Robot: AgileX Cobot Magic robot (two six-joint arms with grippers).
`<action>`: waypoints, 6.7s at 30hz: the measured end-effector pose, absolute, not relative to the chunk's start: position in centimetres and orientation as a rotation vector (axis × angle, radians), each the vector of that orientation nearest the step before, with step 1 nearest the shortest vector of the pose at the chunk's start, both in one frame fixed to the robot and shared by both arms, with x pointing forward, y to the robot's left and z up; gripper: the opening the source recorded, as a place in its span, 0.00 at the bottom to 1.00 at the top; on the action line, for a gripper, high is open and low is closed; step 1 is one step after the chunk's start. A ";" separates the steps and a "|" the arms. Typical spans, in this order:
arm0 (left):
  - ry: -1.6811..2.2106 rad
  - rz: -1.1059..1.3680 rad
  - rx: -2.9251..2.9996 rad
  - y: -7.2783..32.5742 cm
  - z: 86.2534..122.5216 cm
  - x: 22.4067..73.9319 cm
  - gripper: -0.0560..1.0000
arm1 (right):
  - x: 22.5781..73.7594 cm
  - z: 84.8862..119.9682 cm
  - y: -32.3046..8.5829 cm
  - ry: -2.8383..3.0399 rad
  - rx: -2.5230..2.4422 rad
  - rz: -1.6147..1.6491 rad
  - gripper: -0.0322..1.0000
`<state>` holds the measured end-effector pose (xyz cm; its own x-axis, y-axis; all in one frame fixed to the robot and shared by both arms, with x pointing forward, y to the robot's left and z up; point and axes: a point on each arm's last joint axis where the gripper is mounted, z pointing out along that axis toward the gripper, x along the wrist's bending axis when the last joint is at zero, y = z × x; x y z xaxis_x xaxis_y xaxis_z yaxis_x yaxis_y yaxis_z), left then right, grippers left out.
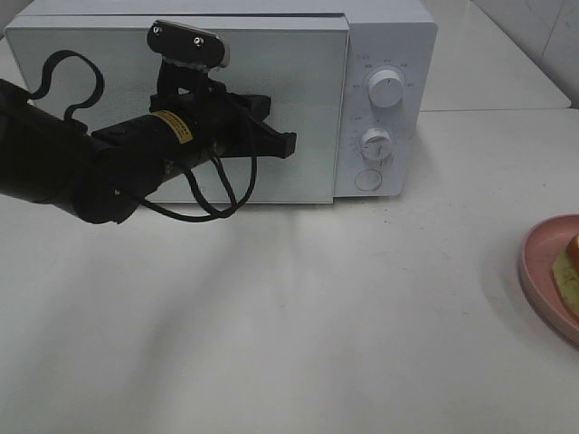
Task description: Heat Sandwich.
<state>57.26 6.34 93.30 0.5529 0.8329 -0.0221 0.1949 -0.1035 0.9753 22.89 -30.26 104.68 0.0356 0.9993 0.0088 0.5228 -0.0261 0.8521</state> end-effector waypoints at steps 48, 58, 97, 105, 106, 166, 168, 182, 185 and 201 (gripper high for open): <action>0.874 0.645 1.675 3.7 93.4 58.9 0.06 | 22.9 104.7 -30.3 1.567 1.632 0.886 0.77; 0.966 0.635 1.644 5.1 93.4 57.9 0.06 | 22.9 104.7 -30.3 1.567 1.632 0.886 0.77; 1.233 0.299 2.061 7.6 96.5 51.8 0.88 | 22.9 104.7 -30.3 1.567 1.632 0.886 0.77; 1.250 0.228 2.209 8.4 97.1 50.3 0.88 | 22.9 104.7 -30.3 1.567 1.632 0.886 0.77; 1.253 0.216 2.232 8.6 97.1 50.1 0.88 | 22.9 104.7 -30.3 1.567 1.632 0.886 0.77; 1.752 0.525 1.888 28.6 105.0 39.7 0.88 | 22.9 104.7 -30.3 1.567 1.632 0.886 0.77; 1.741 0.540 1.877 28.6 105.0 38.9 0.88 | 22.9 104.7 -30.3 1.567 1.632 0.886 0.77; 1.704 0.559 1.853 28.9 105.3 32.5 0.88 | 22.9 104.7 -30.3 1.567 1.632 0.886 0.77; 1.700 0.564 1.843 28.9 105.0 31.8 0.88 | 22.9 104.7 -30.3 1.567 1.632 0.886 0.77; 1.611 0.631 1.761 28.9 104.9 28.1 0.88 | 22.9 104.7 -30.3 1.567 1.632 0.886 0.77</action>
<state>28.12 28.95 104.92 0.1250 0.9887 -0.0823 0.6699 -0.0229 0.7421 22.89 -30.26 104.68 0.0356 0.9993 0.0088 0.5228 -0.0261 0.8521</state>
